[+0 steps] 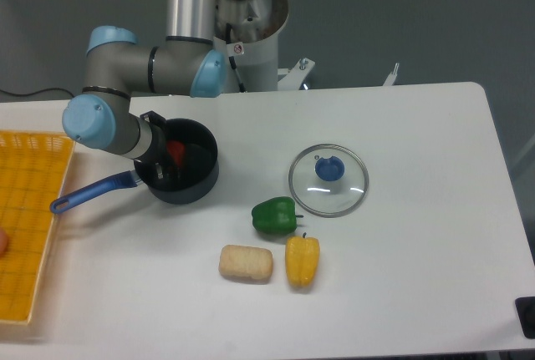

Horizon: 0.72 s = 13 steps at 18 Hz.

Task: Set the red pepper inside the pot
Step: 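Lower the red pepper into the saucepan and release it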

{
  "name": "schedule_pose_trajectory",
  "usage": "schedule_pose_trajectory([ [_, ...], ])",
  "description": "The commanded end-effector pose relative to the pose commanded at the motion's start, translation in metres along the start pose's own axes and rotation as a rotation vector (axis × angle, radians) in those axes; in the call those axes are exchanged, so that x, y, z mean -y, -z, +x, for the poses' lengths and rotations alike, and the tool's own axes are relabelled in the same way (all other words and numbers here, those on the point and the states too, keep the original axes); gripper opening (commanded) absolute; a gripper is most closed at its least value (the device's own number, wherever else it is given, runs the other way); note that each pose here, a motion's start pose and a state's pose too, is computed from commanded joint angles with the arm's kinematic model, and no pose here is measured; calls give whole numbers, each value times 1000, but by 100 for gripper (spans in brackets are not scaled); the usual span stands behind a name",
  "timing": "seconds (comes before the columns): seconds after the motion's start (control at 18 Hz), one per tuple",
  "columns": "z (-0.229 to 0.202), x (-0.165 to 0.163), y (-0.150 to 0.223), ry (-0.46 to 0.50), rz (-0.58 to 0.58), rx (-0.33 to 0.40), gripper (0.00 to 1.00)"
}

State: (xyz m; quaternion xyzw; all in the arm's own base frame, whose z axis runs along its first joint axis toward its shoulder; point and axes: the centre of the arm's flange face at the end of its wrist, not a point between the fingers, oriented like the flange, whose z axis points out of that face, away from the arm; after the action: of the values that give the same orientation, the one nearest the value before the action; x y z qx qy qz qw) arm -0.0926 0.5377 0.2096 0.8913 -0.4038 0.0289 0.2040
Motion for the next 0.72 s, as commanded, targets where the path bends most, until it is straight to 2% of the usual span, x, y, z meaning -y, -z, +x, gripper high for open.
schedule_pose_trajectory([
  [0.22,0,1,-2,-2,-4,-1,72],
  [0.39,1,2,-2,-5,-4,1,79],
  [0.61,3,4,-1,-9,-5,3,80],
  [0.72,3,5,0,-11,-7,5,91],
])
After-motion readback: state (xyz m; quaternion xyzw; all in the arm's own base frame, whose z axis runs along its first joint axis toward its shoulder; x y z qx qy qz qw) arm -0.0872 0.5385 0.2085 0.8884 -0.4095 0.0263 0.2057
